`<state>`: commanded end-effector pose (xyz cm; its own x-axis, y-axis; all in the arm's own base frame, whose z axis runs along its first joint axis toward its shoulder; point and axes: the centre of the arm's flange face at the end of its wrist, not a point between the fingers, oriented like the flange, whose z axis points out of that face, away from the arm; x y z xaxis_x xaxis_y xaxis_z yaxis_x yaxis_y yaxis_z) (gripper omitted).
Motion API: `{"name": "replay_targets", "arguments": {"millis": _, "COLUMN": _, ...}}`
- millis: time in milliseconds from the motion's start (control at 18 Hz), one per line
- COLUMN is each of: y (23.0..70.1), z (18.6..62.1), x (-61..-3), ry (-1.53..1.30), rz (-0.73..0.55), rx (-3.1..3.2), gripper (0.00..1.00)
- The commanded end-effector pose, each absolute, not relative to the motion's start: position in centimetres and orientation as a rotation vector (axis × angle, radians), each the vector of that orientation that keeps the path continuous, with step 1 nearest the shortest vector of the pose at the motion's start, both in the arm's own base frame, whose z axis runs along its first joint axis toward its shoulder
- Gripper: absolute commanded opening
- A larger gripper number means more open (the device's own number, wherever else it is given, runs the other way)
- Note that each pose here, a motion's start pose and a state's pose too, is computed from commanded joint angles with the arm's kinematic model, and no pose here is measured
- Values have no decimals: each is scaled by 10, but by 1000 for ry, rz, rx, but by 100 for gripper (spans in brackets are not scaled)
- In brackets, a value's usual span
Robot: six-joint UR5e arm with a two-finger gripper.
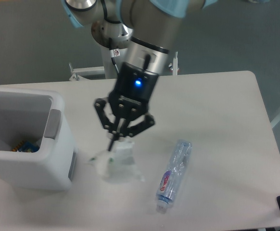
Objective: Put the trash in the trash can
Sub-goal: 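Carry the tissue over the white bin and open the gripper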
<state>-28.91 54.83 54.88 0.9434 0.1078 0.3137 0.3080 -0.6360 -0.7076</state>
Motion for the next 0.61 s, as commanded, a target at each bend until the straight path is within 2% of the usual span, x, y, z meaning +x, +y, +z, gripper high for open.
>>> {"name": "replay_targets", "arguments": {"millis": 167, "y": 541, "z": 559, "x": -263, "ry": -275, "rz": -341, "rx": -2241, "gripper": 0}}
{"name": "replay_targets", "arguments": {"millis": 611, "y": 523, "z": 550, "x": -190, "ry": -207, "rz": -397, "rx": -2271, "gripper": 4}}
